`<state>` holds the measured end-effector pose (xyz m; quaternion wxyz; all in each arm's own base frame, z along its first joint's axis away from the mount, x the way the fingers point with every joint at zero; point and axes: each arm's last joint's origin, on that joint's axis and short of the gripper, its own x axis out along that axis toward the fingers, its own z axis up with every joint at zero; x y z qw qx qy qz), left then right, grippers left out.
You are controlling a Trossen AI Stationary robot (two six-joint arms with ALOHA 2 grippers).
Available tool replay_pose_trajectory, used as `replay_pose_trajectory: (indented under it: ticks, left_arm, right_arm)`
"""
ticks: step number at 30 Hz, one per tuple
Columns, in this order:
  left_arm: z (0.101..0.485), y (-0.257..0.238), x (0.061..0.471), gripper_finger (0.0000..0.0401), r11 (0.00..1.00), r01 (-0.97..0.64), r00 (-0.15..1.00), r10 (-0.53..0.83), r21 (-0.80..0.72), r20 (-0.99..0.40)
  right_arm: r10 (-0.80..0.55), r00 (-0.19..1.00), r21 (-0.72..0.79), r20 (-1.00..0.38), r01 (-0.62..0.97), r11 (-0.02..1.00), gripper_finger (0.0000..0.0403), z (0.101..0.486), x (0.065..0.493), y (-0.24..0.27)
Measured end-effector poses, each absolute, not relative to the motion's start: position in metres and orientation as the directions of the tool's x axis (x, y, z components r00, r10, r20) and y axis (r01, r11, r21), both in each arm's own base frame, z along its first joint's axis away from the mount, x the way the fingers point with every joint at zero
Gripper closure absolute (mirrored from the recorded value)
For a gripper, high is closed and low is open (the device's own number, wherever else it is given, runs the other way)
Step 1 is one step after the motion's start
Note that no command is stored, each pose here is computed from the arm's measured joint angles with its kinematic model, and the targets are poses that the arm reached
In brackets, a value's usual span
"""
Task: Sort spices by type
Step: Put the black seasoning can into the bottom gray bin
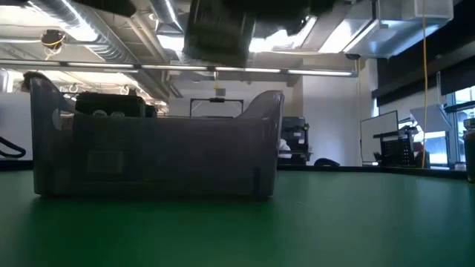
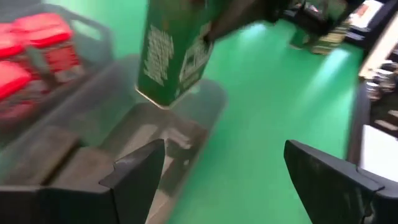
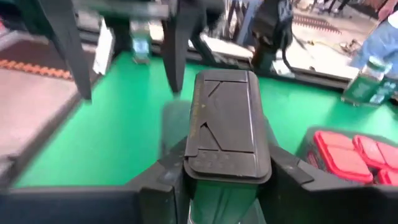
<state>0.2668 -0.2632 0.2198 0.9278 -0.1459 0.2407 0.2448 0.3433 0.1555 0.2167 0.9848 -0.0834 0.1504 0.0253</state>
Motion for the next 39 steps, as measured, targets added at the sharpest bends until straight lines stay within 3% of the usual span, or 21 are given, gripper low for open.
replay_pose_trajectory:
  ticks: [8,13,18,34,39]
  left_arm:
    - [0.215,-0.248,0.246,0.0075,0.746,-0.655,0.660,0.491,-0.117,-0.568]
    - [0.215,-0.246,0.246,0.0075,0.741,-0.663,0.650,0.503,-0.103,-0.570]
    - [0.215,-0.243,0.249,0.0075,0.736,-0.670,0.645,0.509,-0.100,-0.570]
    - [0.214,-0.237,0.255,0.0075,0.729,-0.680,0.631,0.526,-0.080,-0.570]
    - [0.214,-0.237,0.256,0.0075,0.729,-0.679,0.633,0.524,-0.084,-0.570]
  right_arm:
    - [0.002,0.927,-0.149,-0.374,-0.062,0.987,0.0262,0.188,0.370,0.115]
    - [0.078,0.906,-0.147,-0.415,-0.152,0.977,0.0261,0.169,0.379,0.103]
    - [0.072,0.894,-0.152,-0.443,-0.154,0.976,0.0261,0.156,0.382,0.099]
    - [0.040,0.884,-0.165,-0.466,-0.131,0.978,0.0259,0.152,0.382,0.096]
    - [0.040,0.883,-0.159,-0.468,-0.128,0.979,0.0222,0.152,0.382,0.096]
